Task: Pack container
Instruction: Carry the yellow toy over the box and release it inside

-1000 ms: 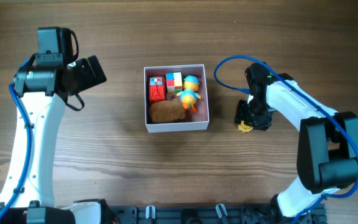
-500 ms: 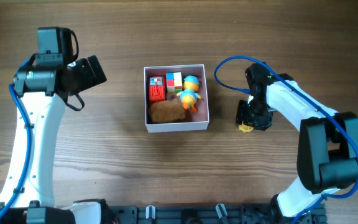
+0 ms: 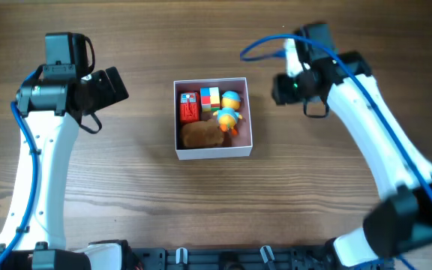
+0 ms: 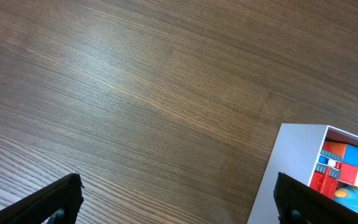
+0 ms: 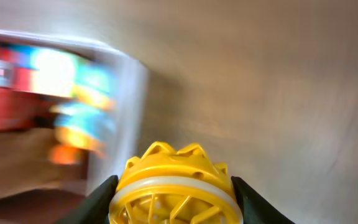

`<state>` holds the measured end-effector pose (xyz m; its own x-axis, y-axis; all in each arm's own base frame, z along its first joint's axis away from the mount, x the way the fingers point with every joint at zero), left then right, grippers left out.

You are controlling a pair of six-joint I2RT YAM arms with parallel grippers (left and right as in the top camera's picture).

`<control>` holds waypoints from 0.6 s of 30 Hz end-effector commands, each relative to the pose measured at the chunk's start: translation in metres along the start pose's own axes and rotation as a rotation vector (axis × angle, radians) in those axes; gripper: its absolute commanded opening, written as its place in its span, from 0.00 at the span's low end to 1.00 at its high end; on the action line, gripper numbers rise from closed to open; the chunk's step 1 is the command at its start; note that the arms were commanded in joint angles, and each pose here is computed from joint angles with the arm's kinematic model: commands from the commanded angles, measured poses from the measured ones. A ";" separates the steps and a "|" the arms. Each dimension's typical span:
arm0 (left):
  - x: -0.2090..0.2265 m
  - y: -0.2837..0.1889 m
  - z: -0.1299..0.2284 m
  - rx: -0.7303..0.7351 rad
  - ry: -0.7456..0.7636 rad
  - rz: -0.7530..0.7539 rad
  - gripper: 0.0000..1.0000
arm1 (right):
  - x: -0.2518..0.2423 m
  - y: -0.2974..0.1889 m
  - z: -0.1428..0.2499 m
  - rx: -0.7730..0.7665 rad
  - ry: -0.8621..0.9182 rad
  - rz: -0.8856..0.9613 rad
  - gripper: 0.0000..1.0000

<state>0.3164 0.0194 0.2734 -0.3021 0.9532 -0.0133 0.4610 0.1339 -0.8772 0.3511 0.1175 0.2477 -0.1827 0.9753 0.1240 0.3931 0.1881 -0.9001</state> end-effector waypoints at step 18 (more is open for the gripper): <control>0.001 0.004 0.000 0.008 -0.015 -0.007 1.00 | 0.091 0.104 0.065 0.321 -0.306 0.020 0.14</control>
<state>0.3164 0.0194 0.2734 -0.3021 0.9532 -0.0133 0.4610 0.1339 -0.8772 0.3172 0.2193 0.1421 -0.4731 0.8803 0.0342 0.1148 0.1001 -0.9883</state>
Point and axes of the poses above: each gripper's point midway between its finger pads, its own y axis out along the fingers, its own x axis along the line the jaws close on, z = x × y, the point moved 8 cm from there along -y, back along the fingers, and after that the axes turned 6 degrees about y, right-handed, at the moved point
